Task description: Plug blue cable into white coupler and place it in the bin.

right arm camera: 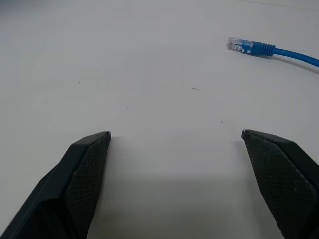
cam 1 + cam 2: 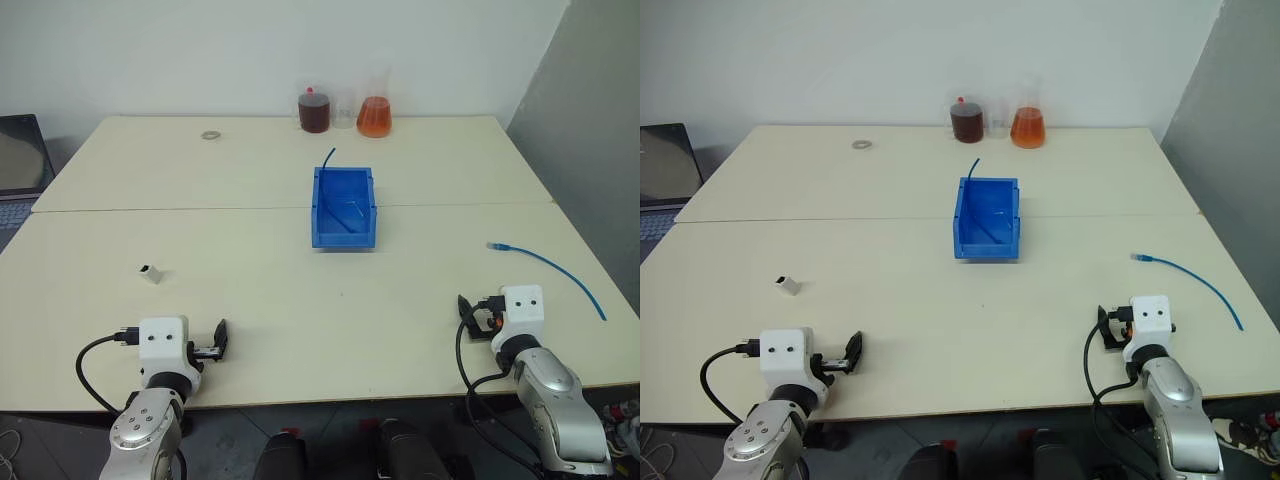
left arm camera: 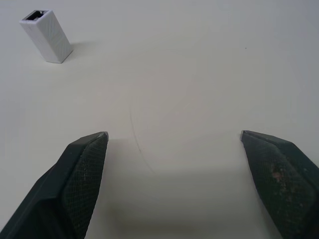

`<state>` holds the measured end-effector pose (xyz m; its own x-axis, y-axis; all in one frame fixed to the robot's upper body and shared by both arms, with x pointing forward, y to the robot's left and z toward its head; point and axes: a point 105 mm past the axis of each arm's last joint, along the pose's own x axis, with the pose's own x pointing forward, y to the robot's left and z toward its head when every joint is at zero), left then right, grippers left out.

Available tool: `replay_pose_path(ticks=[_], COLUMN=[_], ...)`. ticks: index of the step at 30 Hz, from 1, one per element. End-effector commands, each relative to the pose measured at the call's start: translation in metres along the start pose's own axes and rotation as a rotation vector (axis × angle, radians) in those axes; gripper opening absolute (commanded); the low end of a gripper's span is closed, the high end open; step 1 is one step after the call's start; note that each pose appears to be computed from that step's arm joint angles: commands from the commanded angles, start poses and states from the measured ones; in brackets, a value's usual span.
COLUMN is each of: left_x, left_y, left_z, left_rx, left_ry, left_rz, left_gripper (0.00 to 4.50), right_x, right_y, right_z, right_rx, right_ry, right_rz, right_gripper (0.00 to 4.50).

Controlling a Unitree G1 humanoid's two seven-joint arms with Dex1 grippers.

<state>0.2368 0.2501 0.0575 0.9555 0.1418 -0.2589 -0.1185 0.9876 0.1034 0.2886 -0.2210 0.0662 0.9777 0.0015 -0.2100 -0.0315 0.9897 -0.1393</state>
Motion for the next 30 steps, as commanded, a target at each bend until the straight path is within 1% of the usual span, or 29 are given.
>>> replay_pose_path(ticks=[1, 10, 16, 19, 21, 22, 25, 26, 28, 30], left_x=[-0.004, 0.001, 0.004, 0.009, 0.012, 0.015, 0.02, 0.022, 0.022, 0.019], left_y=[0.001, -0.003, -0.012, -0.032, -0.054, -0.066, -0.087, -0.096, -0.113, -0.127], left_z=[0.002, 0.005, 0.012, 0.032, 0.05, 0.06, 0.078, 0.086, 0.098, 0.104], left_rx=[0.015, 0.018, 0.016, 0.048, 0.16, 0.199, 0.247, 0.263, 0.272, 0.267], left_ry=[-0.008, -0.021, -0.045, -0.106, -0.164, -0.191, -0.234, -0.254, -0.277, -0.283], left_rz=[0.011, -0.013, -0.082, -0.233, -0.394, -0.48, -0.629, -0.692, -0.8, -0.896], left_gripper=[4.5, 4.5, 4.5, 4.5, 4.5, 4.5, 4.5, 4.5, 4.5, 4.5], right_x=[-0.002, -0.002, -0.002, -0.001, 0.003, 0.008, 0.019, 0.025, 0.034, 0.04], right_y=[-0.004, -0.005, -0.005, -0.009, -0.016, -0.023, -0.04, -0.051, -0.067, -0.079], right_z=[0.017, 0.017, 0.018, 0.022, 0.026, 0.03, 0.038, 0.04, 0.041, 0.041], right_rx=[-0.001, -0.008, -0.014, -0.03, -0.062, -0.096, -0.198, -0.225, -0.256, -0.283], right_ry=[-0.064, -0.061, -0.065, -0.073, -0.083, -0.088, -0.094, -0.088, -0.073, -0.06], right_rz=[-0.016, -0.016, -0.011, -0.003, 0.007, 0.017, 0.047, 0.059, 0.085, 0.117], right_gripper=[4.49, 4.49, 4.49, 4.49, 4.49, 4.49, 4.49, 4.49, 4.49, 4.49])
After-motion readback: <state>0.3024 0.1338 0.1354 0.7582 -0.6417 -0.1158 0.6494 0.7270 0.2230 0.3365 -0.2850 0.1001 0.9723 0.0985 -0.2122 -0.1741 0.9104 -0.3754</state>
